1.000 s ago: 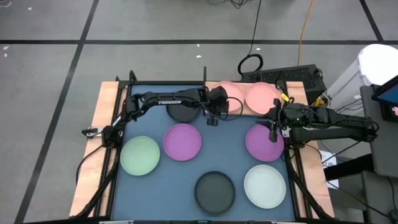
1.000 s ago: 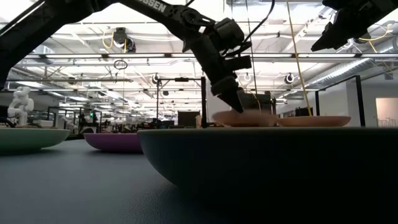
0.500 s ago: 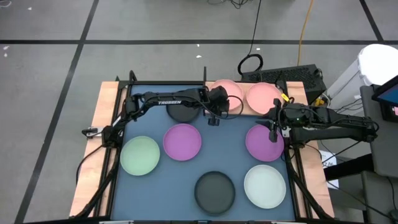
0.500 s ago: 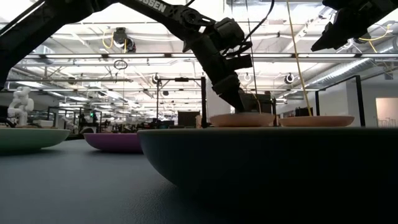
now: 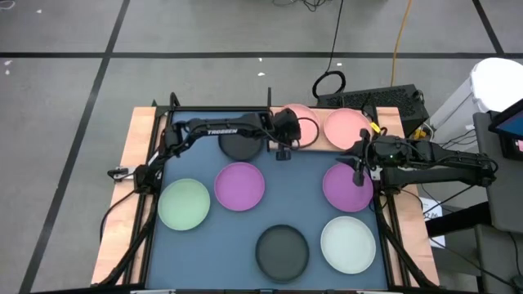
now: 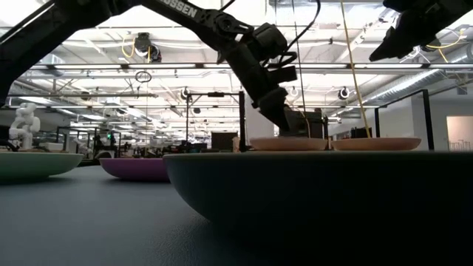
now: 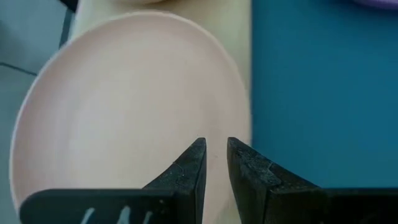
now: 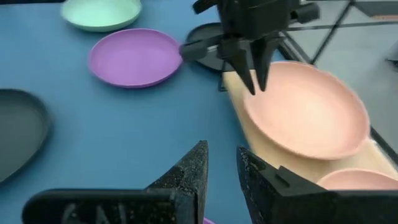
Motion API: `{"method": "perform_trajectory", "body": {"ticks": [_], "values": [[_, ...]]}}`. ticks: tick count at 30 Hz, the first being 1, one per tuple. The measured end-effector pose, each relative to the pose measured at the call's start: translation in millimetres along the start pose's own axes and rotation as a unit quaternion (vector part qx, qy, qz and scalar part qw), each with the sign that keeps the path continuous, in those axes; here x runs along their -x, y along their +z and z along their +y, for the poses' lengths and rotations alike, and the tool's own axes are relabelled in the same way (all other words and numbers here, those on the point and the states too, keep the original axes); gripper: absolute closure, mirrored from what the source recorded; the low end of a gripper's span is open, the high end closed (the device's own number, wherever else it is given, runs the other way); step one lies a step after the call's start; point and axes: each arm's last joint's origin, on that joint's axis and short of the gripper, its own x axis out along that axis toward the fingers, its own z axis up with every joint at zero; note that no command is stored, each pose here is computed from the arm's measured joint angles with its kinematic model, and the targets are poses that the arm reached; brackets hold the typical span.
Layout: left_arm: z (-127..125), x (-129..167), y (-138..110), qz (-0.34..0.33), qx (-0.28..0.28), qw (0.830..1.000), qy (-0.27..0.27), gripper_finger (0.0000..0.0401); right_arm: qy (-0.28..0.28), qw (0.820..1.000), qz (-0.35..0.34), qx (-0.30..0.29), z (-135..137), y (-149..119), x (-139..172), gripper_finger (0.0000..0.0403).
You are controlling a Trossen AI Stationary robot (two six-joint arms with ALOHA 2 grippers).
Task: Place and stack plates onto a shelf
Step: Adjust the pink plates on the shelf
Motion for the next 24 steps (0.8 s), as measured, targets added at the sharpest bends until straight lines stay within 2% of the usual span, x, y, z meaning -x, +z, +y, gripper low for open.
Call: {"method": "perform_trajectory", "body": {"ticks": [5, 7, 14, 24], "values": [[4.5, 0.0, 1.7, -0.01, 0.041, 0.999, 0.022, 0.0329, -0.089, 0.995, 0.011, -0.045, -3.6, 1.2, -7.0, 0.0332], [5.1, 0.1, 2.4, -0.012, 0.048, 0.998, 0.031, 0.0329, -0.106, 0.993, 0.029, -0.049, -2.8, 1.7, -15.1, 0.0332], [6.1, 0.1, 2.0, -0.007, 0.06, 0.997, 0.048, 0.0329, -0.112, 0.988, 0.104, -0.023, 2.9, 0.6, -44.5, 0.0332], [4.5, -4.4, -4.7, 0.022, 0.066, 0.997, 0.043, 0.0329, -0.111, 0.987, 0.116, -0.019, 5.0, 1.8, -54.6, 0.0332]]}}
